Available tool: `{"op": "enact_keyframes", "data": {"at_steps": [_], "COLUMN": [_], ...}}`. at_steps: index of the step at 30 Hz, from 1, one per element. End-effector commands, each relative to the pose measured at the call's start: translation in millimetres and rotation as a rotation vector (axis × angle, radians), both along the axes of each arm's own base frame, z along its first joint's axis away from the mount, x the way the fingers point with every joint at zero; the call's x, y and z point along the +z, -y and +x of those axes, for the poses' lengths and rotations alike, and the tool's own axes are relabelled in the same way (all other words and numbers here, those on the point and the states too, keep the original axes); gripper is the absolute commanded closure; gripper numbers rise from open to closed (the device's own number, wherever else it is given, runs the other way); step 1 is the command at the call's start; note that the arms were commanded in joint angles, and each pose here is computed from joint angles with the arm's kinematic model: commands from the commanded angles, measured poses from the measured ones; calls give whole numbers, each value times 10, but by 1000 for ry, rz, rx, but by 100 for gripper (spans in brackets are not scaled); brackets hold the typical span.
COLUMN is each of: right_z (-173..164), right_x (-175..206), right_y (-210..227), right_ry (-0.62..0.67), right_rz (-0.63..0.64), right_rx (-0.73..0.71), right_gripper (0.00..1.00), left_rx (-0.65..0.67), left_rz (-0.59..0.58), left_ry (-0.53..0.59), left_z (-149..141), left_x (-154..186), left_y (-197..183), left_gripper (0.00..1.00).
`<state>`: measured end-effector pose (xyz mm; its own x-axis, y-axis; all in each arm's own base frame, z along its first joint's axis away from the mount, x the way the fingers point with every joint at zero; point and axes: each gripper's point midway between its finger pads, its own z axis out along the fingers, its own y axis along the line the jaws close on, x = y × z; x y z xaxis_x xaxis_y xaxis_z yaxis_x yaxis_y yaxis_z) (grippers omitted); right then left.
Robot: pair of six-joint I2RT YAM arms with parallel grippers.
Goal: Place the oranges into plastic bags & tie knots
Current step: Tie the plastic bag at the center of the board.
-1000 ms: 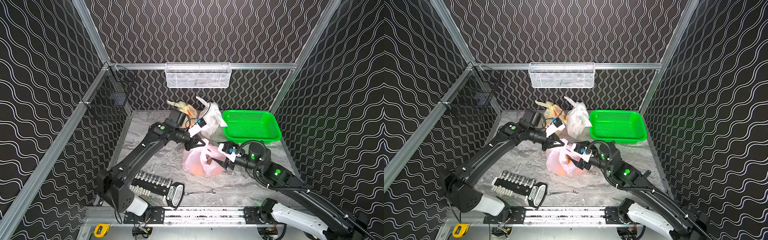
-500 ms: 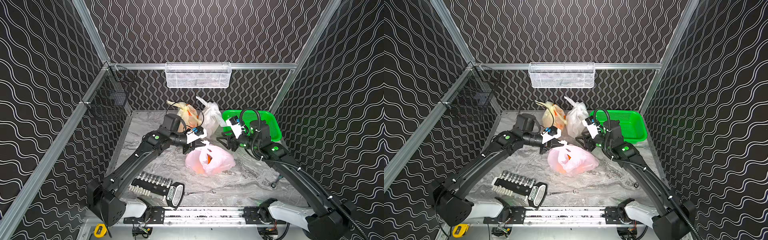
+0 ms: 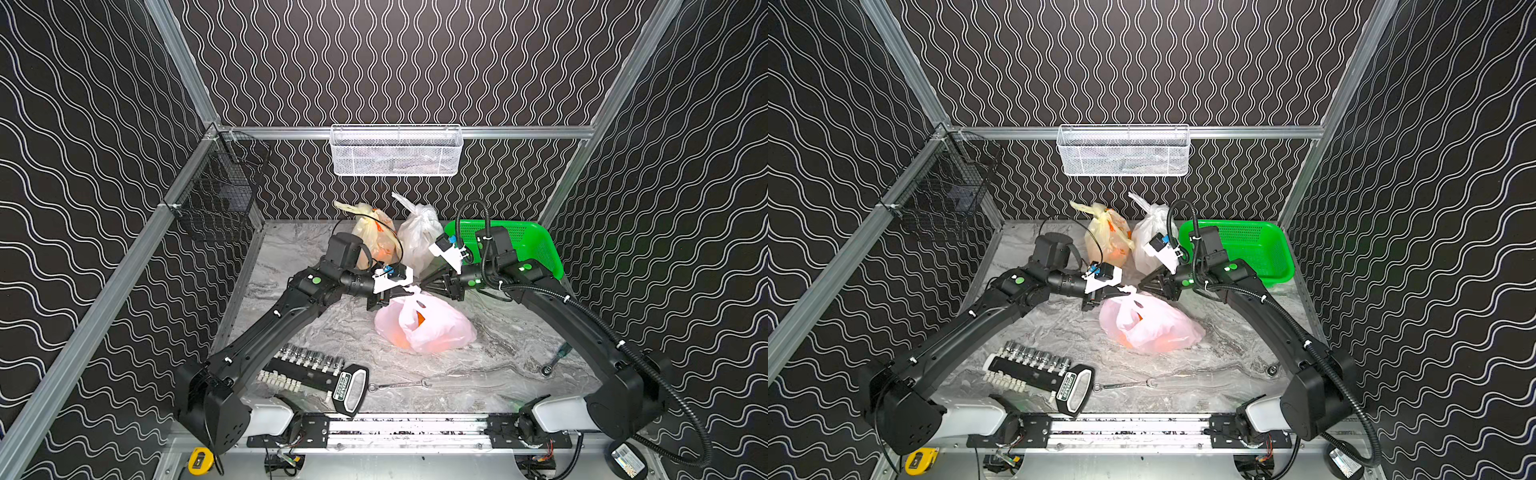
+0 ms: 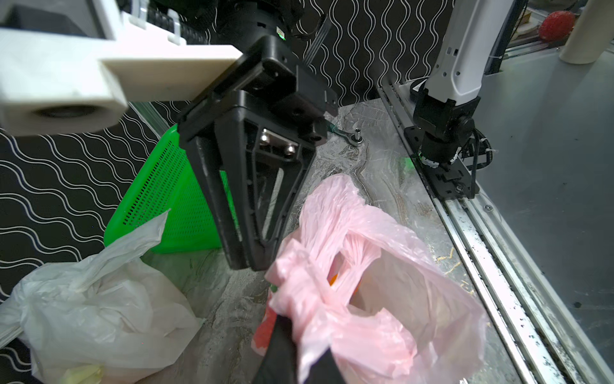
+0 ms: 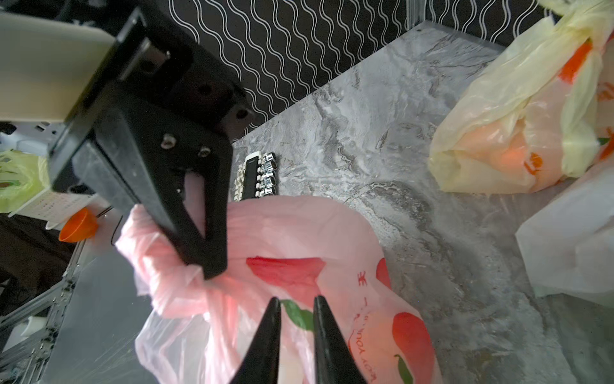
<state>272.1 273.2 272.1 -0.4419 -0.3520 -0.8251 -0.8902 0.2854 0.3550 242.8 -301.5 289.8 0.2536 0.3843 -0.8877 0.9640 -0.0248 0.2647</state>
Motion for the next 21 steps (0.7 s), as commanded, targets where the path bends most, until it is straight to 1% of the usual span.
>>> {"op": "enact_keyframes", "data": {"at_steps": [1,2,3,5,6,8,10,12,15,18,21], "right_z": [15,59,49,-27,-72,-188,-259,-182,-95,-75,-140], "right_x": [40,86,131,243,280,295,231,142,48,-48,-114], "right_y": [111,169,201,247,245,156,67,68,71,60,14], "right_ry": [42,60,78,95,93,102,141,180,202,224,225], "right_rz": [-29,-30,-18,23,48,70,39,-22,-87,-118,-124], "right_rx": [-81,-147,-173,-199,-200,-187,-193,-246,-270,-265,-228], "right_gripper": [67,62,52,24,15,1,0,1,4,5,7], "left_rx": [45,63,77,112,121,116,122,123,120,125,143], "left_rz": [-29,-22,-16,-14,-8,-3,-9,-20,-21,-10,-4], "left_ry": [75,60,50,12,-3,-36,-55,-70,-96,-123,-147], "left_z": [118,135,143,168,171,124,111,92,82,102,127], "left_x": [105,96,93,83,72,50,31,19,9,2,-9], "left_y": [10,0,-11,-33,-40,-45,-54,-54,-40,-32,-33], "left_gripper": [100,100,100,100,100,100,100,100,100,100,100]}}
